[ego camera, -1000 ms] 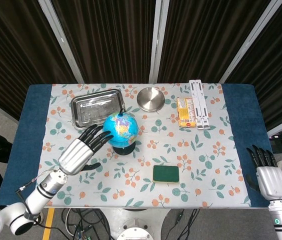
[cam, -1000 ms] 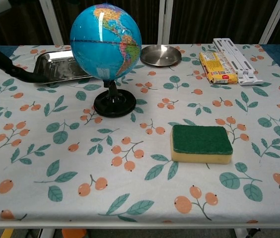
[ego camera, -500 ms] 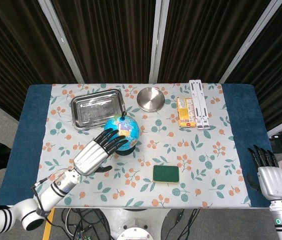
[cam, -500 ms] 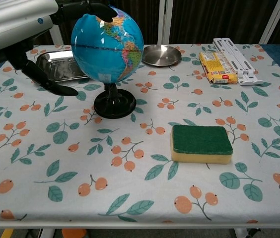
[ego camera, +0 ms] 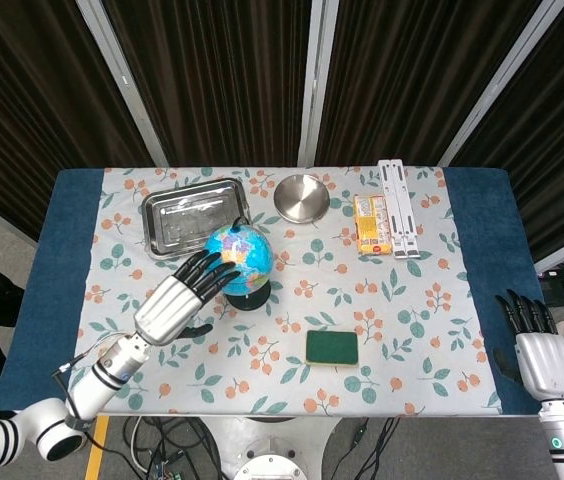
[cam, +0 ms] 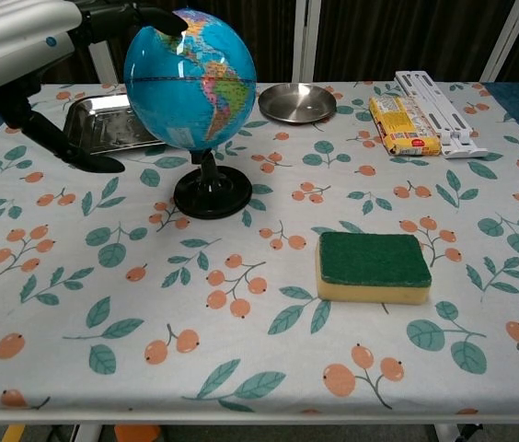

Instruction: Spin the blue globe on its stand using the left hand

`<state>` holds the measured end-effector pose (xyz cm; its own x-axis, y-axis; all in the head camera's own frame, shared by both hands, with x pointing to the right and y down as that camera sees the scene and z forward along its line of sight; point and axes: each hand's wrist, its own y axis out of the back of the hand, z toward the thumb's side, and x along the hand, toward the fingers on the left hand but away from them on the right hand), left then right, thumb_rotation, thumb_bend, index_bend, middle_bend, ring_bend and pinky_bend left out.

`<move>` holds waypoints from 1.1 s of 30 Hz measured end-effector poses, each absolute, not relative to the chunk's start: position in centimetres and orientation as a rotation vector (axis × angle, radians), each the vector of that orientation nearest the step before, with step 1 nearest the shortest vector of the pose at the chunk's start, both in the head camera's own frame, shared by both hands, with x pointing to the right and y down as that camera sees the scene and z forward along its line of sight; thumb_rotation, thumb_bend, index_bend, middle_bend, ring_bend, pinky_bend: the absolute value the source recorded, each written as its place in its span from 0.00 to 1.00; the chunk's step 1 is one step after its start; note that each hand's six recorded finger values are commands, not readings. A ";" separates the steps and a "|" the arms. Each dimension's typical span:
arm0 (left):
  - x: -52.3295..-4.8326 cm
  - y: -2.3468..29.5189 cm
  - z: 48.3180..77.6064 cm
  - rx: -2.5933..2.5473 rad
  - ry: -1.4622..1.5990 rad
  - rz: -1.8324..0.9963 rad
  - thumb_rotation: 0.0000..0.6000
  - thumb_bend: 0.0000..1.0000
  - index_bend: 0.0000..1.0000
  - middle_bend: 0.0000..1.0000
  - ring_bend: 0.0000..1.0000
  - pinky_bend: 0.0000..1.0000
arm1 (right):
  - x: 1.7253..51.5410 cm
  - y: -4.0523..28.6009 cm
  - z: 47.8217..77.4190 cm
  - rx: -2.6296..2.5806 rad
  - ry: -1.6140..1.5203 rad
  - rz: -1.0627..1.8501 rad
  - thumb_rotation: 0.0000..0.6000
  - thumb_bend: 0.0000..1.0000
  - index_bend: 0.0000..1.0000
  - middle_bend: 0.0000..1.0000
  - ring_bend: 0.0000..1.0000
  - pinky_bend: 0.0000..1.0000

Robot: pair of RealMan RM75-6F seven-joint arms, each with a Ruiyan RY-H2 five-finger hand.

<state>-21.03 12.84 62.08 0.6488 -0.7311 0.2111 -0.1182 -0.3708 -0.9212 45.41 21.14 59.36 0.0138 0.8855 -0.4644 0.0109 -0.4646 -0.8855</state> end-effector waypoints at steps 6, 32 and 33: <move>-23.3 12.7 62.3 -1.835 0.697 -0.832 1.00 0.02 0.09 0.11 0.01 0.09 | 45.3 21.1 59.3 -1.571 -0.939 1.541 1.00 0.29 0.00 0.00 0.00 0.00; -39.1 16.6 61.0 -1.627 0.881 -1.226 1.00 0.02 0.09 0.11 0.01 0.09 | 44.4 20.9 59.1 -1.579 -0.936 1.519 1.00 0.29 0.00 0.00 0.00 0.00; -40.3 17.1 60.8 -1.607 0.890 -1.255 1.00 0.02 0.09 0.11 0.01 0.09 | 44.3 20.9 59.1 -1.580 -0.934 1.519 1.00 0.29 0.00 0.00 0.00 0.00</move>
